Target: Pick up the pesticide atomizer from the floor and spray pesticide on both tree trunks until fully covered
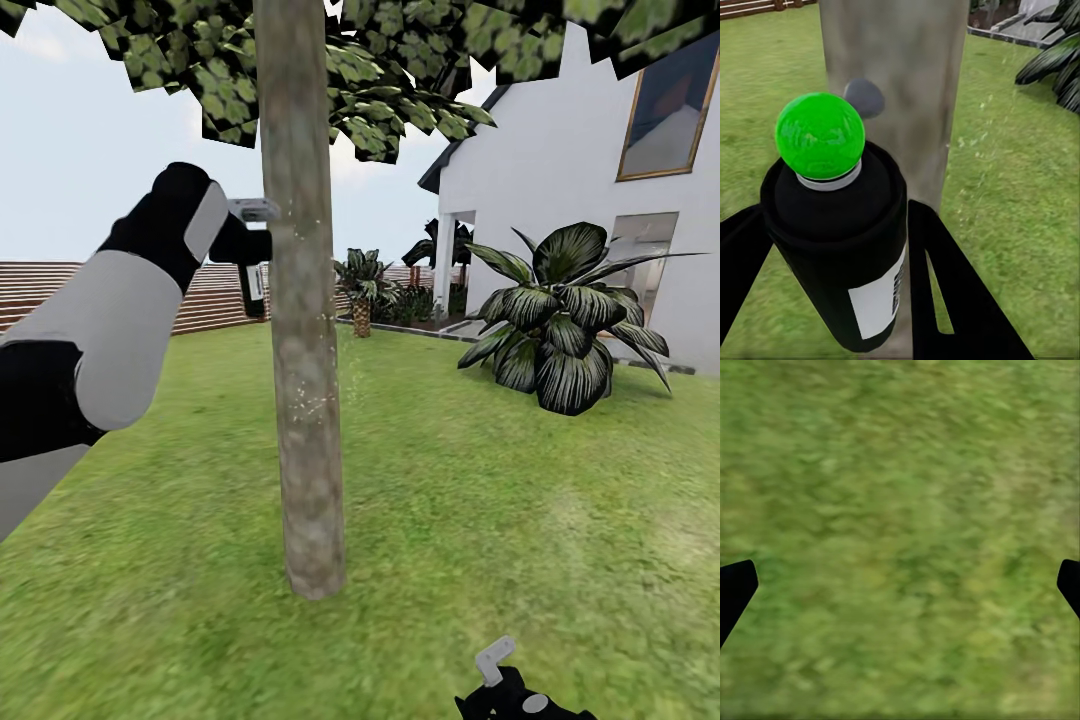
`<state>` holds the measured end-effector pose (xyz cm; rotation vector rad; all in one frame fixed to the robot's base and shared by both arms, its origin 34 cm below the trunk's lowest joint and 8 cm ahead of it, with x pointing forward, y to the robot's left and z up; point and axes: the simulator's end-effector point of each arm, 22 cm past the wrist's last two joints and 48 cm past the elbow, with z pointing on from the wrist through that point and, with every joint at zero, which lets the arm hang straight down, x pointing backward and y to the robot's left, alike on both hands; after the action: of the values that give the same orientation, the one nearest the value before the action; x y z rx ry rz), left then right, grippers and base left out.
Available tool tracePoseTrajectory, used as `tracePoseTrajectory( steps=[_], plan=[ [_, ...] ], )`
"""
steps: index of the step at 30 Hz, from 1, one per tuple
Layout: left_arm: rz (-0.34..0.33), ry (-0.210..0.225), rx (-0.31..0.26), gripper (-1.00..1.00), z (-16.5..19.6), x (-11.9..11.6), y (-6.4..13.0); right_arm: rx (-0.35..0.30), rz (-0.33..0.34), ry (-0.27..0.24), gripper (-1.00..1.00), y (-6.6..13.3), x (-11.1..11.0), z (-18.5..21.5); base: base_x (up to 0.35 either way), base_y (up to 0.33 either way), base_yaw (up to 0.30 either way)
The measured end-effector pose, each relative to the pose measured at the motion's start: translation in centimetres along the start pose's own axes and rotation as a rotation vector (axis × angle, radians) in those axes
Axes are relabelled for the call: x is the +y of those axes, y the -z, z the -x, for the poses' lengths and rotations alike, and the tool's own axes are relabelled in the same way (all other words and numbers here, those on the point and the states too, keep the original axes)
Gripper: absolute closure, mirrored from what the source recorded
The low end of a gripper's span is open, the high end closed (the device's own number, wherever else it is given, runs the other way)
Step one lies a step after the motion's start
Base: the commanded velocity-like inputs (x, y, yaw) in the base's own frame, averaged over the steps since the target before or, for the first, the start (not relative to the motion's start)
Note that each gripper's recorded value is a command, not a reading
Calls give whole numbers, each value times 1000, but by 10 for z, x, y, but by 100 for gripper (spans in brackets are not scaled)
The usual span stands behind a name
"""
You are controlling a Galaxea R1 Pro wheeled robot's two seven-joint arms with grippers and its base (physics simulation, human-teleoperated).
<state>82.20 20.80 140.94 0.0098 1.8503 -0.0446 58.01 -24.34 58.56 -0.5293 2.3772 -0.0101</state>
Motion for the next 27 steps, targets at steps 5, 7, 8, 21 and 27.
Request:
tracePoseTrajectory(
  steps=[5,7,8,21,27],
  plan=[
    [1,-3,41,100,-15,-2,-9,0,0,0,-100,0,0,0,0,0,0],
    [2,-4,67,100,-25,-2,-14,0,0,0,-100,0,0,0,0,0,0],
    [2,-4,72,100,-27,-2,-15,0,0,0,-100,0,0,0,0,0,0],
    [19,6,121,100,-46,11,-24,0,0,0,-100,0,0,0,0,0,0],
    [76,25,128,100,-48,47,-24,0,0,0,-100,0,0,0,0,0,0]
  ],
)
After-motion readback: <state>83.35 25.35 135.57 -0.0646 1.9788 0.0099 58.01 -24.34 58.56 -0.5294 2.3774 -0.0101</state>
